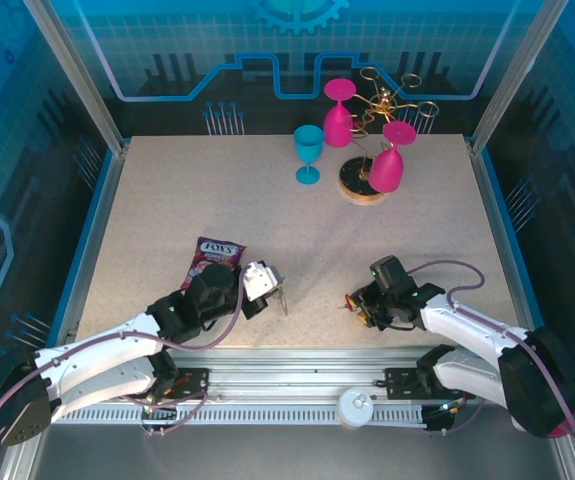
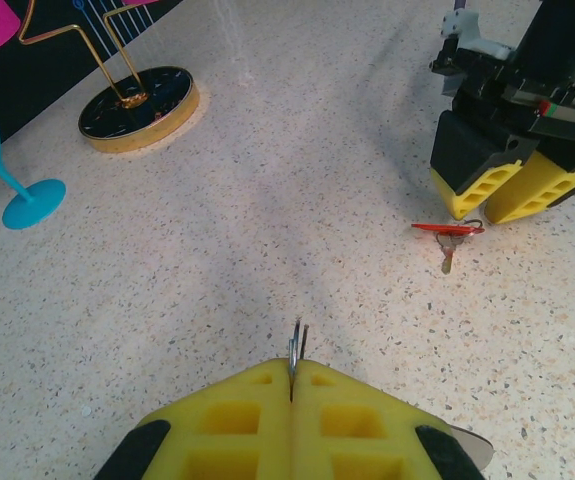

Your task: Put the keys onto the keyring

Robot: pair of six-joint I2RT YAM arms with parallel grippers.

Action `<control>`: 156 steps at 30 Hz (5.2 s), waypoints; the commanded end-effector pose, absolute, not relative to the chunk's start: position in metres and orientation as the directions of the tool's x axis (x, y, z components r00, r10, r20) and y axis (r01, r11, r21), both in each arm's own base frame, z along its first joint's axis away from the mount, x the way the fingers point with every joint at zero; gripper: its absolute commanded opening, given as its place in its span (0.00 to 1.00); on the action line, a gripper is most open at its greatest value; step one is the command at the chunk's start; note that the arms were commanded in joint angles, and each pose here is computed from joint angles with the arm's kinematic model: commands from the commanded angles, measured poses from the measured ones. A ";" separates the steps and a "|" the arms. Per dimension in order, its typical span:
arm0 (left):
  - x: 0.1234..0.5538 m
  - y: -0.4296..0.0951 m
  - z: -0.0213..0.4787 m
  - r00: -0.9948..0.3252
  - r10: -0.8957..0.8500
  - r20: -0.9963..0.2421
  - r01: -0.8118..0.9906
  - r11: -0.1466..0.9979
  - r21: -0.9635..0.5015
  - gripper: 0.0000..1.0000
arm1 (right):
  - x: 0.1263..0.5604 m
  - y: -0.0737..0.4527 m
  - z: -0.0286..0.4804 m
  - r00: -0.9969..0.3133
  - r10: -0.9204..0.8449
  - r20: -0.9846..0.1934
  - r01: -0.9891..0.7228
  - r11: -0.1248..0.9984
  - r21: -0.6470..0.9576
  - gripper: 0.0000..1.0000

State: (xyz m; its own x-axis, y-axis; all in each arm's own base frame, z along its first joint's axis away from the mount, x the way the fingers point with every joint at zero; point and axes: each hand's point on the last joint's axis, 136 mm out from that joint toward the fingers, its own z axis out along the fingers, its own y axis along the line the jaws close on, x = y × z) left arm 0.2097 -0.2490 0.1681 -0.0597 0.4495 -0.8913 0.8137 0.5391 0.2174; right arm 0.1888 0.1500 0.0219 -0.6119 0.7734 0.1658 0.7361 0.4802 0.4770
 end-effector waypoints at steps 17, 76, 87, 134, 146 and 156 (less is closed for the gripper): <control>0.206 -0.253 0.179 -0.020 0.424 -0.905 0.826 0.517 0.223 0.00 | 0.203 0.159 0.017 -0.563 0.796 0.223 0.767 0.402 0.501 0.12; 0.205 -0.253 0.181 -0.014 0.423 -0.906 0.828 0.513 0.227 0.00 | 0.223 0.183 0.048 -0.949 0.243 -0.201 0.225 0.968 0.107 0.54; 0.204 -0.253 0.180 -0.016 0.426 -0.905 0.830 0.511 0.225 0.00 | 0.224 0.189 0.032 -0.955 0.231 -0.186 0.241 0.970 -0.035 0.43; 0.203 -0.253 0.181 -0.013 0.425 -0.905 0.831 0.508 0.227 0.00 | 0.193 0.202 0.016 -0.985 0.128 -0.119 0.141 0.985 -0.104 0.34; 0.203 -0.252 0.180 -0.015 0.428 -0.904 0.831 0.508 0.227 0.00 | 0.194 0.191 0.018 -0.983 0.119 -0.140 0.140 0.980 -0.144 0.07; 0.203 -0.252 0.182 -0.011 0.427 -0.904 0.830 0.508 0.230 0.00 | 0.201 0.209 0.048 -0.979 0.045 -0.200 0.046 0.999 0.000 0.00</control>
